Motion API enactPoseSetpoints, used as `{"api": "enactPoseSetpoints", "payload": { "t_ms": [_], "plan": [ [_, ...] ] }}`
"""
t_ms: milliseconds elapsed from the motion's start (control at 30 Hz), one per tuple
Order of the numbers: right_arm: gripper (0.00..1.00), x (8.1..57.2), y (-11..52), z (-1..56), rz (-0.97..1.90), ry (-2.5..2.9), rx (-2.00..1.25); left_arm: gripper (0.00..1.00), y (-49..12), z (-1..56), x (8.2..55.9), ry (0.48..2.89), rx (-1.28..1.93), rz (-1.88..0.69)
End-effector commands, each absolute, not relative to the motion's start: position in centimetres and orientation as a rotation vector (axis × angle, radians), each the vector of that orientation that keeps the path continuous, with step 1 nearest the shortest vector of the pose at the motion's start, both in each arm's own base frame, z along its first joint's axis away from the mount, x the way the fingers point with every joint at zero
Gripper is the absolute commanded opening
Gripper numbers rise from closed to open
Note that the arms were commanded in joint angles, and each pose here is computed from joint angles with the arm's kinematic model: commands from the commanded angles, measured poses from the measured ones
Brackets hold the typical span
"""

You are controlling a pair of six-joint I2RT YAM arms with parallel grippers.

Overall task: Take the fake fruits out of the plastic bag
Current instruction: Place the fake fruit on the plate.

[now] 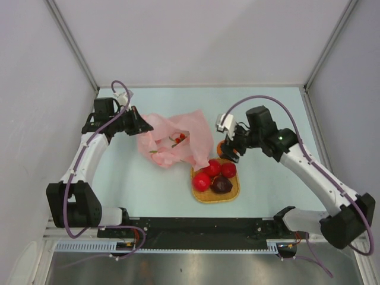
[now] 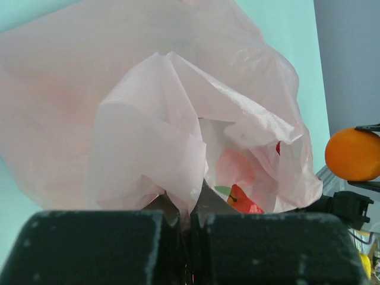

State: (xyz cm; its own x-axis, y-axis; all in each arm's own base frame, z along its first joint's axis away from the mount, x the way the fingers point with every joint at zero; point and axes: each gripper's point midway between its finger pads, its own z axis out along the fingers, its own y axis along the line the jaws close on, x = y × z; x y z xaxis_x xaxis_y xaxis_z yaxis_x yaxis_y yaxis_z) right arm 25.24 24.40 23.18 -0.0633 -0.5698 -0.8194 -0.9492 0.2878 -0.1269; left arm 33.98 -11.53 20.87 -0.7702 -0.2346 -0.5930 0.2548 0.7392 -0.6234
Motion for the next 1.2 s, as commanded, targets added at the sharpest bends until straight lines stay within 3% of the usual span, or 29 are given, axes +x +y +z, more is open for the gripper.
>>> {"api": "enactPoseSetpoints", "payload": {
  "t_ms": [0, 300, 1167],
  "plan": [
    [0.56, 21.6, 19.1, 20.1, 0.527, 1.829, -1.483, 0.00, -11.0, 22.5, 35.1, 2.212, 0.068, -0.865],
    [0.56, 16.4, 15.6, 12.5, 0.567, 1.996, -1.584, 0.00, -10.7, 21.6, 35.0, 2.252, 0.068, -0.843],
    [0.60, 18.2, 19.9, 7.7, 0.607, 1.991, -1.638, 0.00, -10.7, 20.3, 34.3, 2.279, 0.054, -0.850]
  ]
}}
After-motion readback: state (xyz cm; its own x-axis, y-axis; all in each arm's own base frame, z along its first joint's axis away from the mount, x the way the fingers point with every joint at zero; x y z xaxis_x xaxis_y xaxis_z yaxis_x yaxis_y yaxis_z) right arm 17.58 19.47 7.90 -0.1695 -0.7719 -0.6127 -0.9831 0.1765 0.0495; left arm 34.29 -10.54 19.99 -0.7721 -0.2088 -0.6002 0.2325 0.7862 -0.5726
